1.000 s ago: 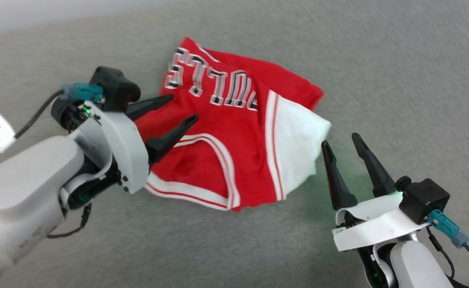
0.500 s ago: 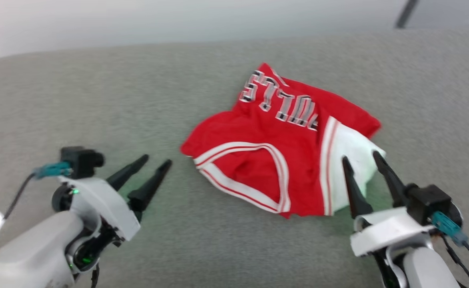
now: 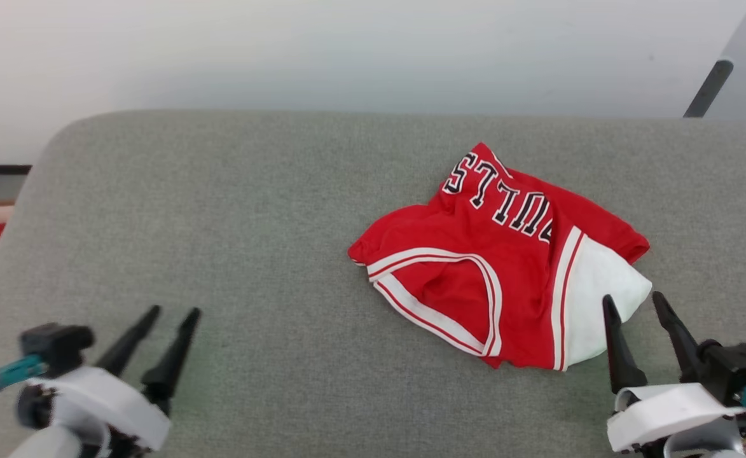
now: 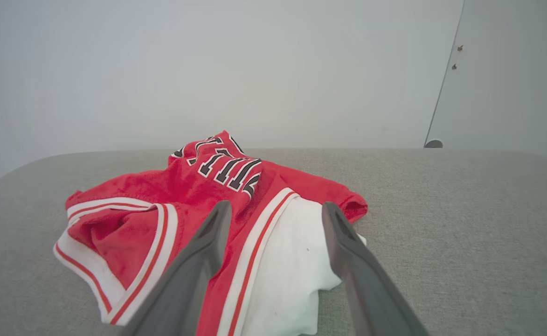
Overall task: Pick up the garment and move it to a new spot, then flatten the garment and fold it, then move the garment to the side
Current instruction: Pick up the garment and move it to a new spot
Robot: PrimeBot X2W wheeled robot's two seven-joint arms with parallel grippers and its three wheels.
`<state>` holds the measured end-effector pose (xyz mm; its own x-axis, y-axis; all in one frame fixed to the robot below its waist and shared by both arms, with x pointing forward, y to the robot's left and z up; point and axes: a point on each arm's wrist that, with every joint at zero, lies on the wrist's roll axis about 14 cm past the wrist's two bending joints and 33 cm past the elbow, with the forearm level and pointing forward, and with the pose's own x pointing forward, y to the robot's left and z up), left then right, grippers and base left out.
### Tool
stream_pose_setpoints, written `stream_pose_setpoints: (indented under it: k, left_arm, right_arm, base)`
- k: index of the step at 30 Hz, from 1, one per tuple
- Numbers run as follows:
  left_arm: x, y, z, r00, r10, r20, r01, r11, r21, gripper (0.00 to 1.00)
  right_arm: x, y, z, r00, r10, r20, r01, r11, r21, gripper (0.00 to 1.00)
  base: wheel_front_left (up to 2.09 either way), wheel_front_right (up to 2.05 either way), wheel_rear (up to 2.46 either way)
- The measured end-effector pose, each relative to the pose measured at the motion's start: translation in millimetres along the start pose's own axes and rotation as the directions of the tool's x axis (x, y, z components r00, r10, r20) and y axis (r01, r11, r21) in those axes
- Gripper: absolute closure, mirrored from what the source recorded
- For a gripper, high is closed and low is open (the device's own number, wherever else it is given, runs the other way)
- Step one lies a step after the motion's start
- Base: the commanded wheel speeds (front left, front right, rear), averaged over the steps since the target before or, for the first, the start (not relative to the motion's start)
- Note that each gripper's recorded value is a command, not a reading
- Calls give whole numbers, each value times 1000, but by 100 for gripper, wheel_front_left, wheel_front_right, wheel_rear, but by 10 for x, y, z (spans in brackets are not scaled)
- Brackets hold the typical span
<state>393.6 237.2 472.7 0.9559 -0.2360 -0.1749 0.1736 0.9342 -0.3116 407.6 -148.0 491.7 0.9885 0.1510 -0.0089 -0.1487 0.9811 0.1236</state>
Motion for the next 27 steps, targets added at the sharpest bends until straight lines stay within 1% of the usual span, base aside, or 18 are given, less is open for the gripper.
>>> stream_pose_setpoints:
  k: [2,5,7,9,13,15,17,20,27]
  left_arm:
    - [-71,76,125,998,25,49,-27,999,27,0]
    - [-161,127,251,994,43,104,-53,994,96,0]
    - [-210,110,302,989,47,140,-65,990,126,0]
    - [-263,76,334,986,41,163,-71,981,178,0]
    - [-333,29,439,973,46,227,-99,969,228,0]
    - [-367,29,455,965,65,254,-122,969,214,0]
    - [-416,54,363,968,83,238,-140,962,236,0]
    - [-461,91,223,970,113,213,-163,959,234,0]
    - [-457,80,166,971,121,206,-169,958,230,0]
  right_arm:
    - [-32,-19,58,1000,-6,13,6,1000,-3,0]
    - [-95,-64,124,999,-22,29,22,1000,-5,0]
    - [-144,-111,170,999,-37,40,37,999,0,0]
    - [-182,-134,212,998,-45,50,45,999,-2,0]
    - [-225,-152,338,995,-52,88,51,999,3,0]
    - [-255,-165,351,994,-57,93,57,998,7,0]
    - [-277,-181,354,993,-63,99,62,998,10,0]
    - [-289,-192,339,993,-67,101,66,998,19,0]
    - [-283,-207,274,993,-73,88,70,997,28,0]
  base:
    - [0,0,0]
    - [0,0,0]
    - [0,0,0]
    - [0,0,0]
    - [0,0,0]
    - [0,0,0]
    - [0,0,0]
    - [0,0,0]
    - [0,0,0]
